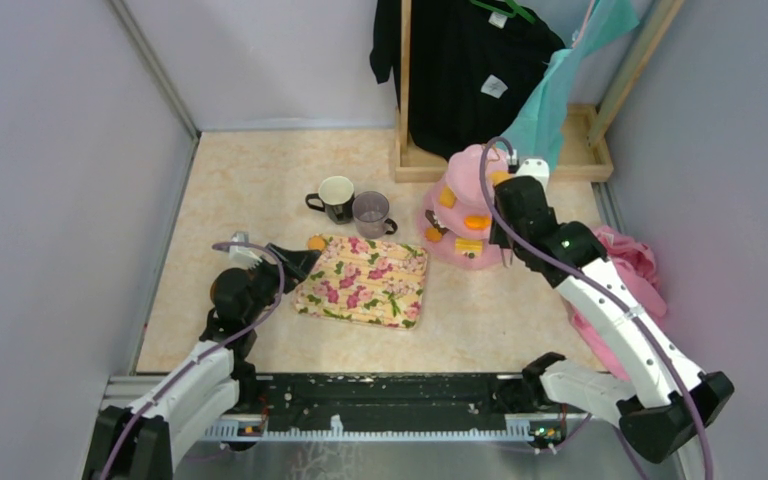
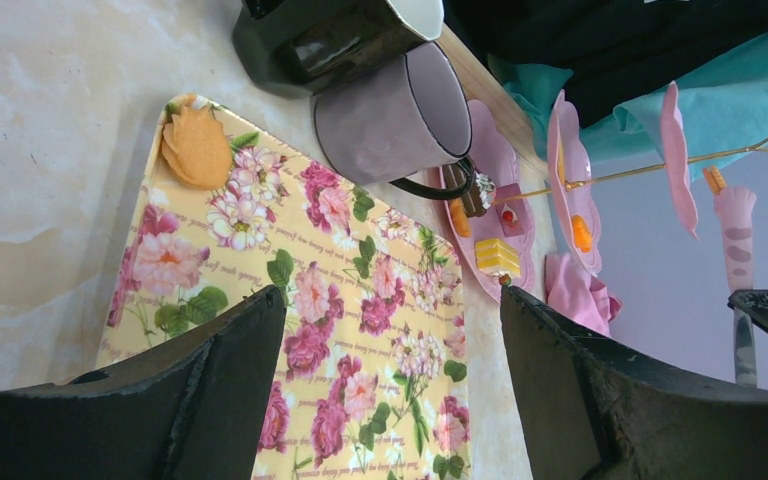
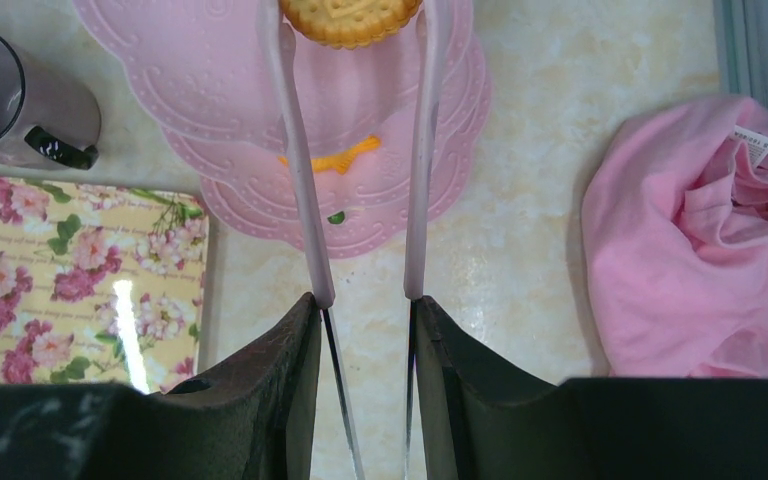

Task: Serve the afternoon tea
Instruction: Place the desert on the desert table.

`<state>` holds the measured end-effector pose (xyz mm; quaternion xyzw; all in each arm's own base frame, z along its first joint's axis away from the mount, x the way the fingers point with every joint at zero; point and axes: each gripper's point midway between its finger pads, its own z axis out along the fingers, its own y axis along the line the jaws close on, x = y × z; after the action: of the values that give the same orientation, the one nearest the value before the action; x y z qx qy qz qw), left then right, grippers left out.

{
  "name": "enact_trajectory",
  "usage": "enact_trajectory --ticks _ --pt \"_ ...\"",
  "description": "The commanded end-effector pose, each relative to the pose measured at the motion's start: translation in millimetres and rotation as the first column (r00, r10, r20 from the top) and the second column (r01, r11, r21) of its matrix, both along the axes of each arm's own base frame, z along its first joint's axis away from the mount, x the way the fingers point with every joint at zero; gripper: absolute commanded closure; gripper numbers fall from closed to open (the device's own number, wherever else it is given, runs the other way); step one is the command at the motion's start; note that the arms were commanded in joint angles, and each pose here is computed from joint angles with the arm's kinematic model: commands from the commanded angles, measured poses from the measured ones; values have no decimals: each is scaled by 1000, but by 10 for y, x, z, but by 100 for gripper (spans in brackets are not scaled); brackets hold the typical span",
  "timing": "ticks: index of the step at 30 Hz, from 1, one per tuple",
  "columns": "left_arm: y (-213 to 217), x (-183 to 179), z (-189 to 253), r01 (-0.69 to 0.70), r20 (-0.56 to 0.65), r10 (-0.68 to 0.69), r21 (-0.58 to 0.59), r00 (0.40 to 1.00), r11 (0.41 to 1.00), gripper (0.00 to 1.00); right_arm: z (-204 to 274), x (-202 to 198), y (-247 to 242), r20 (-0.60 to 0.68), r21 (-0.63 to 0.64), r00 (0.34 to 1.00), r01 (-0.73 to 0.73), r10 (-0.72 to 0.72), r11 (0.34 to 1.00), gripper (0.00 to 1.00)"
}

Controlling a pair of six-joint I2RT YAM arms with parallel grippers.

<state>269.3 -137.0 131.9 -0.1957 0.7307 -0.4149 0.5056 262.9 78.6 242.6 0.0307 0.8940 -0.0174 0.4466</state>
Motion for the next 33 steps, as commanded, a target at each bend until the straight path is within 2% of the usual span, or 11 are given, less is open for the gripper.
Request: enact_trajectory --ticks 1,11,19,21,28,33 --pt "-38 5 103 19 43 -18 -11 999 1000 16 120 226 33 56 40 998 -11 9 999 100" --pt "-47 23 99 21 40 -21 -7 999 1000 16 109 520 -21 42 80 999 6 -9 997 100" --pt "-48 27 106 22 42 -21 -8 999 1000 16 178 597 6 44 83 999 5 -9 997 100" --pt "-48 24 103 22 41 -21 -8 999 1000 16 172 598 0 42 82 999 8 -11 997 98" --pt "-51 25 110 23 42 -23 -8 999 1000 16 187 591 -15 42 79 999 14 -17 997 78" --pt "-51 25 109 24 42 -23 -7 999 1000 16 200 594 -15 42 80 999 14 -17 997 74"
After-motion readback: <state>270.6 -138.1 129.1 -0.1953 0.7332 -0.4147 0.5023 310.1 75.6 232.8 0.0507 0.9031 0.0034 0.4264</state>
